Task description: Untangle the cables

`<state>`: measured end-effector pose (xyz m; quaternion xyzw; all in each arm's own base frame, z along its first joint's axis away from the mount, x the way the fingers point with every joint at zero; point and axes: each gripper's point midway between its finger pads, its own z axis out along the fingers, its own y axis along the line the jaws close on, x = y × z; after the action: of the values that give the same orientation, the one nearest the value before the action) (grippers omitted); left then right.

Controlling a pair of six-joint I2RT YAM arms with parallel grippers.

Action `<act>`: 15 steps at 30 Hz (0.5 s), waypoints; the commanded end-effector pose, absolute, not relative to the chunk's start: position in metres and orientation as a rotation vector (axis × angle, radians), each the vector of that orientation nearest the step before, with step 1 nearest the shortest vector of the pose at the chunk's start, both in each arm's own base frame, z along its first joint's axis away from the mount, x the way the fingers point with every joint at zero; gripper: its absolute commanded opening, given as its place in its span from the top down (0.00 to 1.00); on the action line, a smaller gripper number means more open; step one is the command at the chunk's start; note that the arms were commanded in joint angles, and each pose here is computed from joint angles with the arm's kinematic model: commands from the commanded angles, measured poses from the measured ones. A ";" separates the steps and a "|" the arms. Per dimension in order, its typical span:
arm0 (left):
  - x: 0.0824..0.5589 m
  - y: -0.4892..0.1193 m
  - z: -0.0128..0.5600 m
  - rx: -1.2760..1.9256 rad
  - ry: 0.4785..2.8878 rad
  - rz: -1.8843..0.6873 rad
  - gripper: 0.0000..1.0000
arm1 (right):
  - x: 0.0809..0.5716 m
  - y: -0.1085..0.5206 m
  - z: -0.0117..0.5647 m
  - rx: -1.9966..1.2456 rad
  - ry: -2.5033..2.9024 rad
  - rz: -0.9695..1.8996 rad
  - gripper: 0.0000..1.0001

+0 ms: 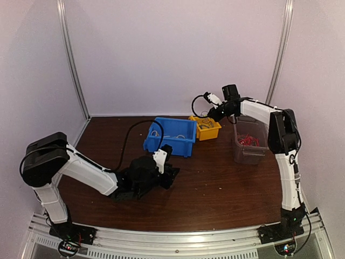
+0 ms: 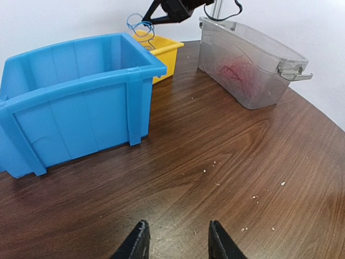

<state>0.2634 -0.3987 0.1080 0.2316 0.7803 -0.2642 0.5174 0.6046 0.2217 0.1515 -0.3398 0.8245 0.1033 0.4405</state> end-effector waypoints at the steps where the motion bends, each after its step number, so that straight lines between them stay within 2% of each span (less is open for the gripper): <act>1: 0.263 -0.396 0.118 0.528 1.855 -0.638 0.62 | 0.607 0.214 0.136 -0.839 2.112 0.227 0.75; 3: 0.263 -0.396 0.118 0.528 1.857 -0.636 0.62 | 0.603 0.214 0.139 -0.850 2.126 0.237 0.59; 6: 0.263 -0.394 0.119 0.525 1.862 -0.627 0.62 | 0.593 0.211 0.177 -0.834 2.079 0.255 0.49; 10: 0.266 -0.389 0.127 0.501 1.858 -0.602 0.61 | 0.571 0.203 0.233 -0.815 1.998 0.245 0.42; 15: 0.277 -0.378 0.143 0.449 1.872 -0.505 0.47 | 0.524 0.187 0.295 -0.775 1.891 0.266 0.36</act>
<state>0.2670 -0.3845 0.1147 0.2201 0.7914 -0.2324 0.5208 0.5554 0.1997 0.2155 -0.3326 0.8270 0.1023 0.4416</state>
